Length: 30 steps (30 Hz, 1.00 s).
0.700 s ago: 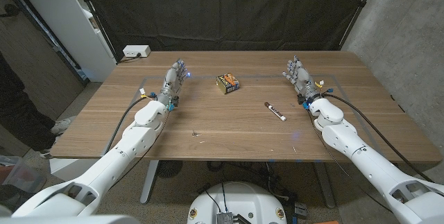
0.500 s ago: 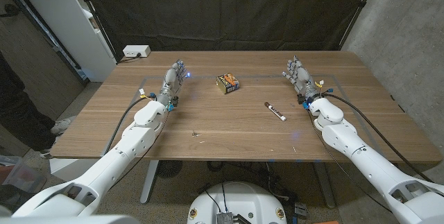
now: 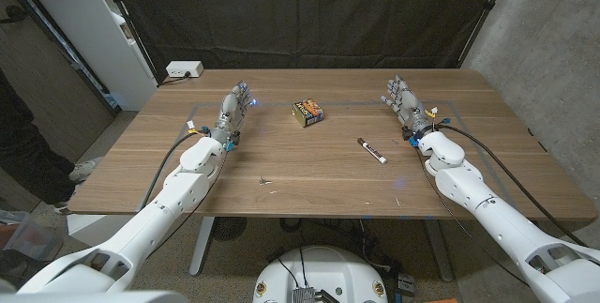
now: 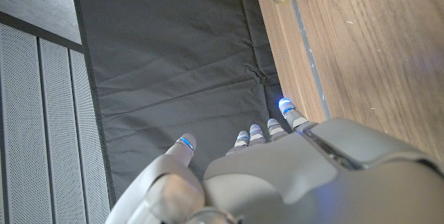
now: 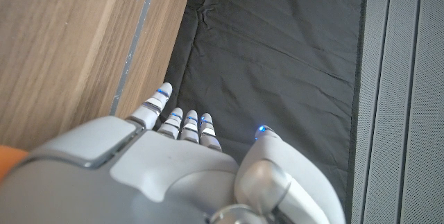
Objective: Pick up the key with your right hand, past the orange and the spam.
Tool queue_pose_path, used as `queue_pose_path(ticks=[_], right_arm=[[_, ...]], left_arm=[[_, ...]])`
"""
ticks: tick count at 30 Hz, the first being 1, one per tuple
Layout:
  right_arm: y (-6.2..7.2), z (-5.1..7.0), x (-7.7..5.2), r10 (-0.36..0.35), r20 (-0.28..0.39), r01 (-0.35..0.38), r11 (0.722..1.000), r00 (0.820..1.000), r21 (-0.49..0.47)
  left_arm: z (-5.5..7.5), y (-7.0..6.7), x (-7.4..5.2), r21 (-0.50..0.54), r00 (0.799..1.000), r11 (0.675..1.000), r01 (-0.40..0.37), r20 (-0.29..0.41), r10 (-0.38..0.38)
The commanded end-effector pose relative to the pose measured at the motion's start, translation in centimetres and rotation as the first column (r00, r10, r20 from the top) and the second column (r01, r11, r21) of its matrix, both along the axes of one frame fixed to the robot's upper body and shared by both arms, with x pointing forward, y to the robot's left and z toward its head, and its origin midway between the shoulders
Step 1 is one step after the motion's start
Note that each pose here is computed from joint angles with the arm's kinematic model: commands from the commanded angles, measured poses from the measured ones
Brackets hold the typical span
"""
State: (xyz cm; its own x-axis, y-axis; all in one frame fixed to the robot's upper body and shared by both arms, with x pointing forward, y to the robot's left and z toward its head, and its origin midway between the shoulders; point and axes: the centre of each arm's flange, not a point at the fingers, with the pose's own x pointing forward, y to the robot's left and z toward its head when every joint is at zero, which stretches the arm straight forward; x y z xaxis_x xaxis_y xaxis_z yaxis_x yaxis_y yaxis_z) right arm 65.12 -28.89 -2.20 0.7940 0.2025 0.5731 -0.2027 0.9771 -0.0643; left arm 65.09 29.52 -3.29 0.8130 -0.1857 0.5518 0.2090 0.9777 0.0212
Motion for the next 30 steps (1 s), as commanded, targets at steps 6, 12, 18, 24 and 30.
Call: queue_pose_path(ticks=[6, 12, 18, 24, 30], right_arm=[[0.3, 0.7, -0.4, 0.01, 0.045, -0.008, 0.998, 0.999, -0.057], [0.2, 0.8, -0.5, 0.004, 0.056, 0.0, 0.997, 0.998, -0.076], [0.2, 0.9, -0.7, 0.002, 0.068, 0.004, 0.995, 0.998, -0.096], [0.3, 0.9, -1.0, -0.004, 0.086, 0.015, 0.991, 0.996, -0.131], [0.4, 1.2, -1.4, -0.011, 0.111, 0.029, 0.986, 0.994, -0.164]], left_arm=[[-0.1, 0.6, -0.7, 0.023, 1.0, 1.0, 0.017, -0.006, -0.017], [-0.1, 0.9, -0.8, 0.025, 1.0, 1.0, 0.018, -0.008, -0.017], [-0.2, 1.2, -0.9, 0.027, 1.0, 0.999, 0.017, -0.014, -0.017], [-0.3, 1.5, -0.9, 0.032, 1.0, 0.999, 0.018, -0.019, -0.017], [-0.3, 2.1, -1.0, 0.03, 1.0, 0.999, 0.014, -0.021, -0.013]])
